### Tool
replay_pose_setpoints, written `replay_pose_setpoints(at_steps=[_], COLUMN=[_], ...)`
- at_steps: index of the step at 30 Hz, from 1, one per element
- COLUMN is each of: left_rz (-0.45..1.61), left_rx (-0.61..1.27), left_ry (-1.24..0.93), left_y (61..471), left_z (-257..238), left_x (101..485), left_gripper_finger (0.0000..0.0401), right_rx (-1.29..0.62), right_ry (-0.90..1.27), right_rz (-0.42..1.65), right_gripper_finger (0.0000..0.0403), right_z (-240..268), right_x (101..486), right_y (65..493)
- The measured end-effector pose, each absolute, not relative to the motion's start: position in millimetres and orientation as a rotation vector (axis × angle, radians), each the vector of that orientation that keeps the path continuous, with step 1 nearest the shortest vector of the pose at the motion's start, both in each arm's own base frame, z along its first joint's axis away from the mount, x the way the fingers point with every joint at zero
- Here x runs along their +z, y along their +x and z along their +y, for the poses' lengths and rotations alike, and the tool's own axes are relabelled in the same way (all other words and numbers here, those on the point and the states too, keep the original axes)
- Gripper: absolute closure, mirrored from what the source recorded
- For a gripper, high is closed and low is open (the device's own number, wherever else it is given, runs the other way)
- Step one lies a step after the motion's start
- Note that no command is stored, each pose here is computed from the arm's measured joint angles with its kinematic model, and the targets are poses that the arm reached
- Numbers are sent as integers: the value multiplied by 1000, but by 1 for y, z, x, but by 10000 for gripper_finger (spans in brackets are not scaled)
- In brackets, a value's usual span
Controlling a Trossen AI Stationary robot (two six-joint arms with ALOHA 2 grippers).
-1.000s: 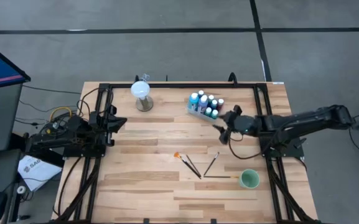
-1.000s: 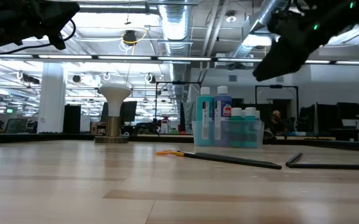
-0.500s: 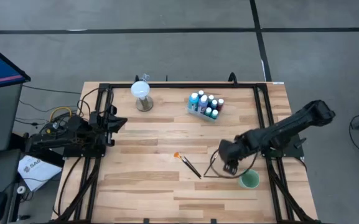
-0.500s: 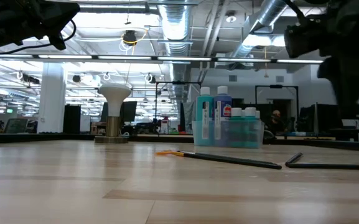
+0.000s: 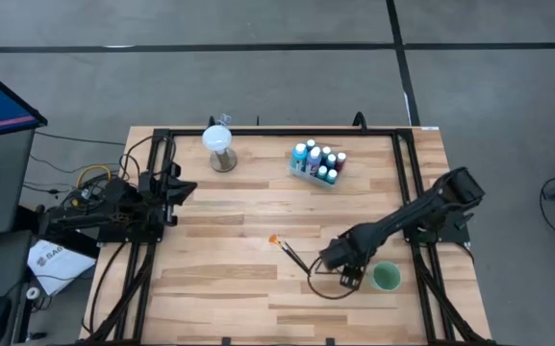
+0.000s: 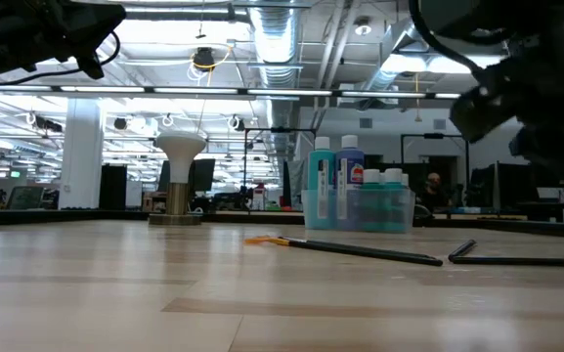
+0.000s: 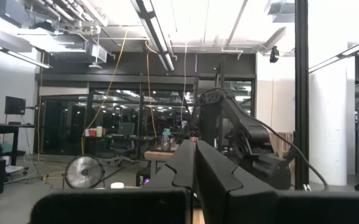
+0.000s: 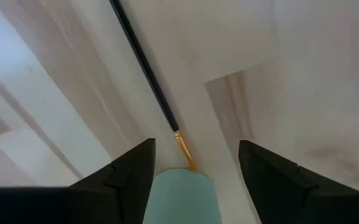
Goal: Pick & Place Paint Supplies
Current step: Put the right black paint brush into the green cup
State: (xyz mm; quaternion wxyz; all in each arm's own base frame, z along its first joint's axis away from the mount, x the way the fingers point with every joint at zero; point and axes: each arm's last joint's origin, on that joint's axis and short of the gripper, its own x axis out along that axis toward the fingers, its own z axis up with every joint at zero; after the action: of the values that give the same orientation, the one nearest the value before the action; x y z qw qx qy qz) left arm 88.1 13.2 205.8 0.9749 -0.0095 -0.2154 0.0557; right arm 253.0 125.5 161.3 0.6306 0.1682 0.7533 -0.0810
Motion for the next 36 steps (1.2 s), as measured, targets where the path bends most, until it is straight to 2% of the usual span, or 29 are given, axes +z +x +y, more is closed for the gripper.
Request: replay_pose_setpoints(at_steps=[20, 23, 30, 32, 36], left_rz=[-394, -388, -374, -370, -367], left_rx=[114, 114, 115, 115, 115], left_ry=[-23, -24, -25, -25, -26], left_y=[93, 94, 95, 96, 96], left_z=[14, 14, 14, 14, 14], left_x=[203, 203, 202, 201, 201], left_gripper_finger=[399, 399, 399, 399, 399], right_rx=[-170, -167, -165, -167, -178], right_ry=[151, 149, 94, 77, 50], right_rz=[1903, 1904, 1879, 1873, 1870], right_gripper_finger=[199, 237, 378, 394, 399], right_z=[150, 149, 149, 148, 148], right_x=[117, 115, 115, 114, 117], right_y=[244, 245, 245, 245, 247])
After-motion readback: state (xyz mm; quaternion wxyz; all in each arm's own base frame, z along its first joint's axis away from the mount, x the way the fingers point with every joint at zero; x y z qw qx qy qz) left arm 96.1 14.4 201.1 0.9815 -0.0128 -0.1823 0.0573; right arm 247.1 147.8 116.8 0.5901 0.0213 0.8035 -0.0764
